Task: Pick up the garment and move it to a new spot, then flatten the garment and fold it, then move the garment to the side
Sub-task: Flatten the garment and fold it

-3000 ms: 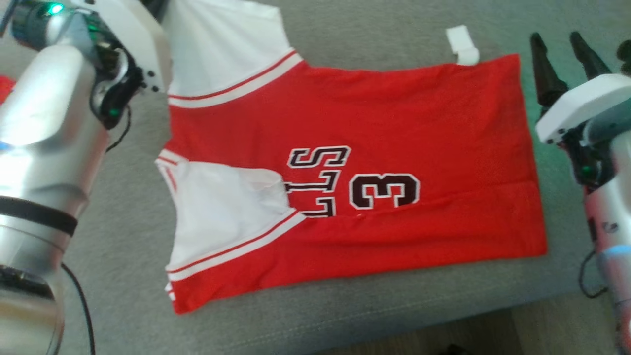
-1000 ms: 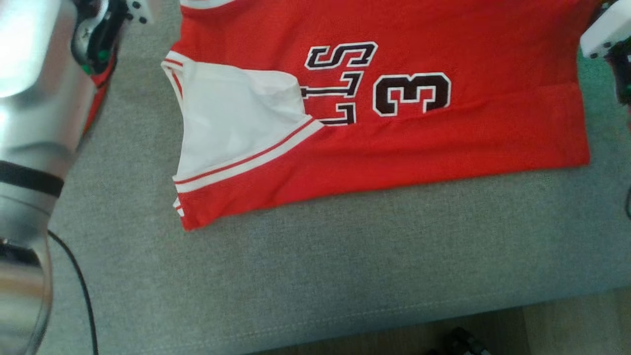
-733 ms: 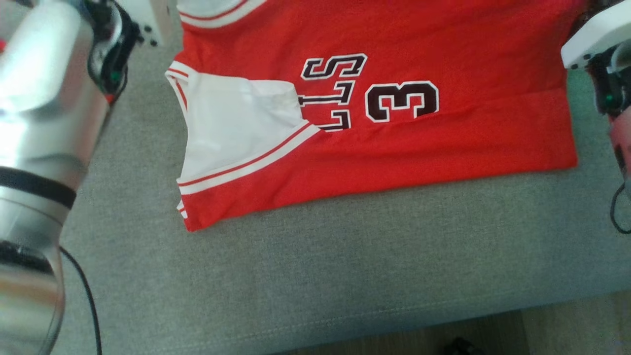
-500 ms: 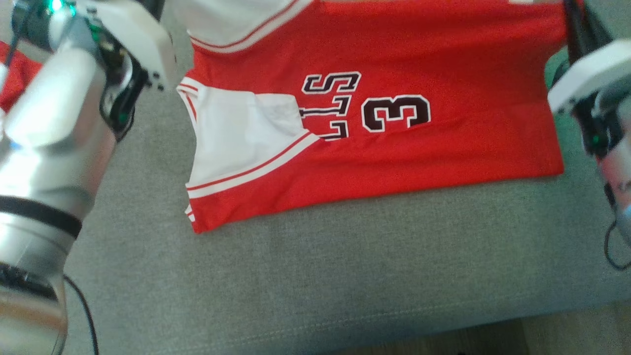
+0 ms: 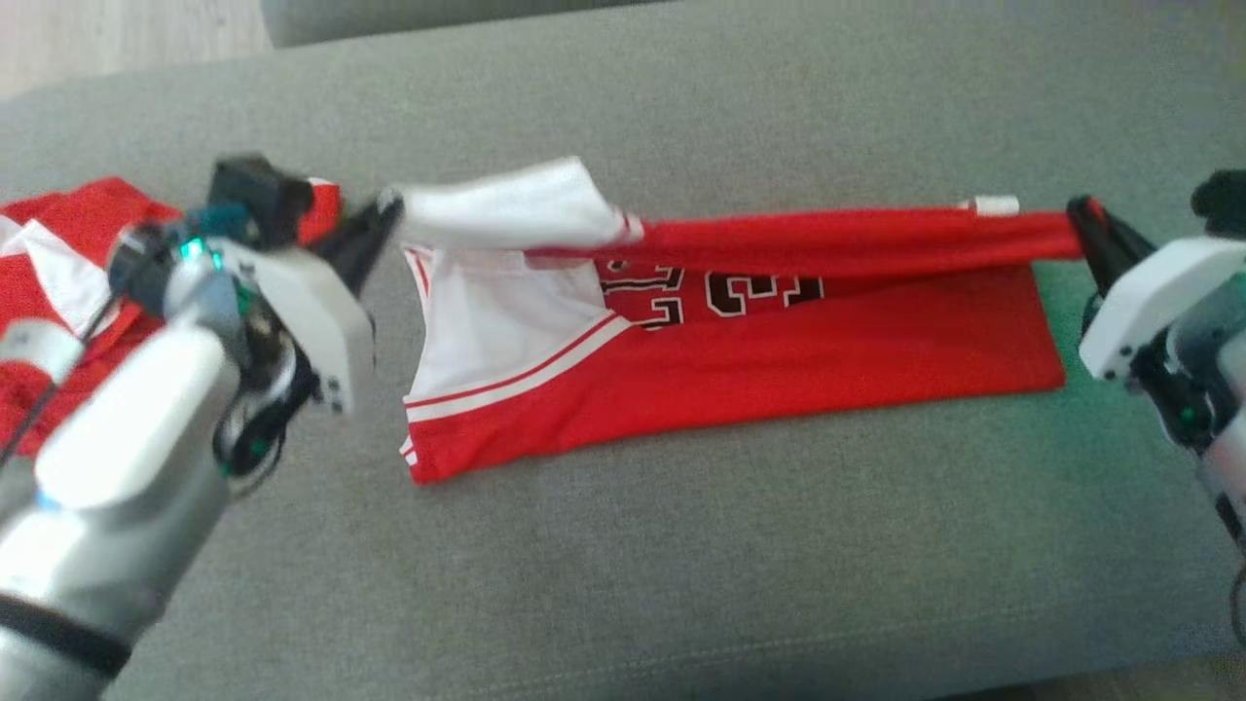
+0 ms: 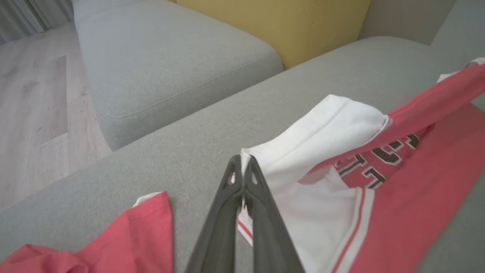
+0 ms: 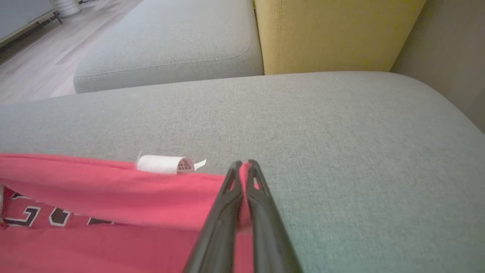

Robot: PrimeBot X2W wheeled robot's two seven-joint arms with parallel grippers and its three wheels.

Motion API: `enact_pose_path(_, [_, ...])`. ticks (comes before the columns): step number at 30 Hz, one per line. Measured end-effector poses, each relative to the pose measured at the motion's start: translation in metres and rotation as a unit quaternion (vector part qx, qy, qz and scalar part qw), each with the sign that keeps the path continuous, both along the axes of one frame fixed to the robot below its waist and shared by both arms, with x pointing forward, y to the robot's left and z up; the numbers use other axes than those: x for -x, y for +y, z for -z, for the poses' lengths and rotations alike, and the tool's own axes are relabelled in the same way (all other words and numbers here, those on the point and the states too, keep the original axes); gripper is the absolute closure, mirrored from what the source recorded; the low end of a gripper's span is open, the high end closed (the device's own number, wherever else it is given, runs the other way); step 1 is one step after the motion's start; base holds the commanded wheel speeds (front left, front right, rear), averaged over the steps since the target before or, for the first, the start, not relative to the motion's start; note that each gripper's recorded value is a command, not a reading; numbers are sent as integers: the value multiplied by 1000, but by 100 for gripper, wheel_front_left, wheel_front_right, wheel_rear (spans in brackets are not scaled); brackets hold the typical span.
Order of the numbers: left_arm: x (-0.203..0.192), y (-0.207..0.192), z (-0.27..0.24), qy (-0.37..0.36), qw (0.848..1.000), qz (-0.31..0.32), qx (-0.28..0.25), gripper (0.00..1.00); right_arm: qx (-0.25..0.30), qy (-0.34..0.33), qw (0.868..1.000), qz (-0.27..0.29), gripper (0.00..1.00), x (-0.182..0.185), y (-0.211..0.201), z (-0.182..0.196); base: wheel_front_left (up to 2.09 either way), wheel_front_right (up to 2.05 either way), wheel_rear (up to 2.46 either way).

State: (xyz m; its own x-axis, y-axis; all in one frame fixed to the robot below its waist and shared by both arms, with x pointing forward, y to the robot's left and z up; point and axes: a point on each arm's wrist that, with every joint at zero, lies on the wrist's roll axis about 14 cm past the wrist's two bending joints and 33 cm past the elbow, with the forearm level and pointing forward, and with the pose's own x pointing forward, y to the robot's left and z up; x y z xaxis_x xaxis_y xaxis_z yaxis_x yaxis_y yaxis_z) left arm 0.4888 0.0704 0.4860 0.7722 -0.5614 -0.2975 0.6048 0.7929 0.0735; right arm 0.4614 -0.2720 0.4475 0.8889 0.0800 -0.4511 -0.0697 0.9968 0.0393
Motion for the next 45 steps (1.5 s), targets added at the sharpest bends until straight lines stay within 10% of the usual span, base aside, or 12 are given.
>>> enact_pose_path(19, [87,-2,31,102,994,31,-29,100,3,112,993,-22,100,44,-4,24,0,0,0])
enact_pose_path(20, [94,-1,39,119,992,32,-34,100,4,119,993,-23,22,45,-4,27,0,0,0])
enact_pose_path(21, [97,-1,43,125,991,33,-36,100,4,124,992,-24,0,46,-3,29,0,0,0])
enact_pose_path(22, [100,0,48,133,990,34,-40,97,4,133,991,-25,0,49,-3,33,0,0,0])
enact_pose_path(24, [105,1,54,142,988,35,-44,2,4,150,988,-23,0,56,-4,41,0,0,0])
enact_pose_path(37, [64,-4,10,39,996,-50,70,0,-33,-7,999,13,0,22,-12,-17,0,0,0])
enact_pose_path(45, [32,21,-68,-81,945,-176,262,0,-77,-206,975,18,0,1,16,-80,0,0,0])
